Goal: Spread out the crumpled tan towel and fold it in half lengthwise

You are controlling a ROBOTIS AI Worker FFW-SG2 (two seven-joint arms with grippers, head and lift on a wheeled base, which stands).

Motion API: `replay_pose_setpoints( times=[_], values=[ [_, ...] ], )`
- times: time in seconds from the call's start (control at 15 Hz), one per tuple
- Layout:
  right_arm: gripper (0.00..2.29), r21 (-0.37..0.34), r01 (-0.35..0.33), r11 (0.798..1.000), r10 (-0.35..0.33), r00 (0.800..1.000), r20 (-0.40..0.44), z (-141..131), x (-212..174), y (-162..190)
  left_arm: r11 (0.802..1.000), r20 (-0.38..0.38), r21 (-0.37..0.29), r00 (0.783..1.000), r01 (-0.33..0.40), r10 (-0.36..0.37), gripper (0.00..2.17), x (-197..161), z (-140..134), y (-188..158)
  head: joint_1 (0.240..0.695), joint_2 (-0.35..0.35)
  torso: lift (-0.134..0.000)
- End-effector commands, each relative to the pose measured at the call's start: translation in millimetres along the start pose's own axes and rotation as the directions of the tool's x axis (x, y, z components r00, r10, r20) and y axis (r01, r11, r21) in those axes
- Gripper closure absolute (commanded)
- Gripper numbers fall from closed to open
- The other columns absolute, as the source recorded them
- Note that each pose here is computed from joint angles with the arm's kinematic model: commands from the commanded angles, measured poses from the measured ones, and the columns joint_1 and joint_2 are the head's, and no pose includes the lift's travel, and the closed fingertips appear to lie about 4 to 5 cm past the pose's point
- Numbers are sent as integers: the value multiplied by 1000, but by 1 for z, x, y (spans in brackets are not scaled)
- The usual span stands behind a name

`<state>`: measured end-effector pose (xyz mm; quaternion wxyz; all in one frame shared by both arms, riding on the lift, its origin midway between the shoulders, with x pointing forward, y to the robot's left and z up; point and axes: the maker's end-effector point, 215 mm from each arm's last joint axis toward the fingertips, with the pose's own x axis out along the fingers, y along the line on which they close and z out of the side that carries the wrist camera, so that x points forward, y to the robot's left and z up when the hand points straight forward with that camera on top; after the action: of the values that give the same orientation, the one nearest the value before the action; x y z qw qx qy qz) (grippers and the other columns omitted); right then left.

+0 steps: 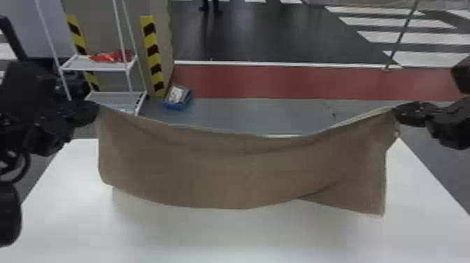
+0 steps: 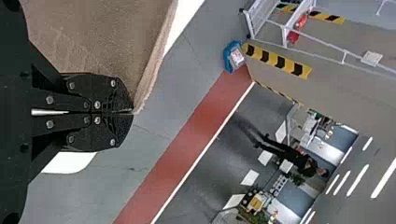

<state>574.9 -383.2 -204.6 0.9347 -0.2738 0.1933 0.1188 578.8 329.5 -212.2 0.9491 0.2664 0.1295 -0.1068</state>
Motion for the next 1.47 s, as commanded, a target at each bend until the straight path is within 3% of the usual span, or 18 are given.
replay_pose_setpoints(
  times=[0.0, 0.2, 0.33, 0.53, 0.6, 0.73, 0.87, 0.93, 1.13, 1.27, 1.4],
  values=[
    [1322, 36, 26, 999, -25, 1000, -12, 30, 25, -20, 1000, 21, -23, 1000, -12, 12, 1774, 44, 34, 16, 532, -51, -124],
    [1322, 49, 64, 997, -65, 998, 23, 72, 33, -46, 996, 55, -42, 995, -80, 82, 1771, 66, 76, 59, 470, -51, -124],
    [1322, 59, 70, 996, -72, 997, 38, 80, 29, -53, 991, 44, -77, 992, -112, 116, 1771, 60, 76, 78, 404, -42, -124],
    [1322, 50, 54, 997, -53, 999, -5, 22, -2, -53, 988, 28, -96, 992, -117, 120, 1771, 25, 32, 67, 373, -30, -124],
    [1322, 50, 32, 998, -31, 999, -9, 3, -12, -44, 989, 15, -87, 993, -118, 119, 1771, 11, 13, 59, 397, -35, -124],
    [1322, -46, -23, 999, 22, 999, -23, -44, -41, -13, 993, 12, -2, 993, -118, 118, 1771, -27, -33, 40, 448, -41, -124],
    [1322, -100, -76, 992, 71, 996, -53, -88, -69, 14, 994, -12, 32, 994, -106, 107, 1771, -60, -71, 23, 513, -39, -124],
    [1322, -141, -119, 983, 111, 992, -66, -107, -83, 35, 995, -23, 53, 996, -80, 81, 1771, -75, -92, 8, 586, -39, -124],
    [1322, -210, -223, 952, 204, 973, -109, -154, -114, 77, 991, -79, 137, 997, -5, 16, 1774, -111, -148, -29, 695, -33, -124],
    [1322, -262, -283, 923, 260, 958, -119, -174, -129, 103, 986, -99, 164, 995, 40, -24, 1774, -127, -172, -49, 695, -28, -124],
    [1322, -248, -301, 921, 285, 953, -100, -176, -138, 112, 984, -94, 166, 994, 70, -55, 1771, -139, -172, -58, 695, -24, -124]
  ],
)
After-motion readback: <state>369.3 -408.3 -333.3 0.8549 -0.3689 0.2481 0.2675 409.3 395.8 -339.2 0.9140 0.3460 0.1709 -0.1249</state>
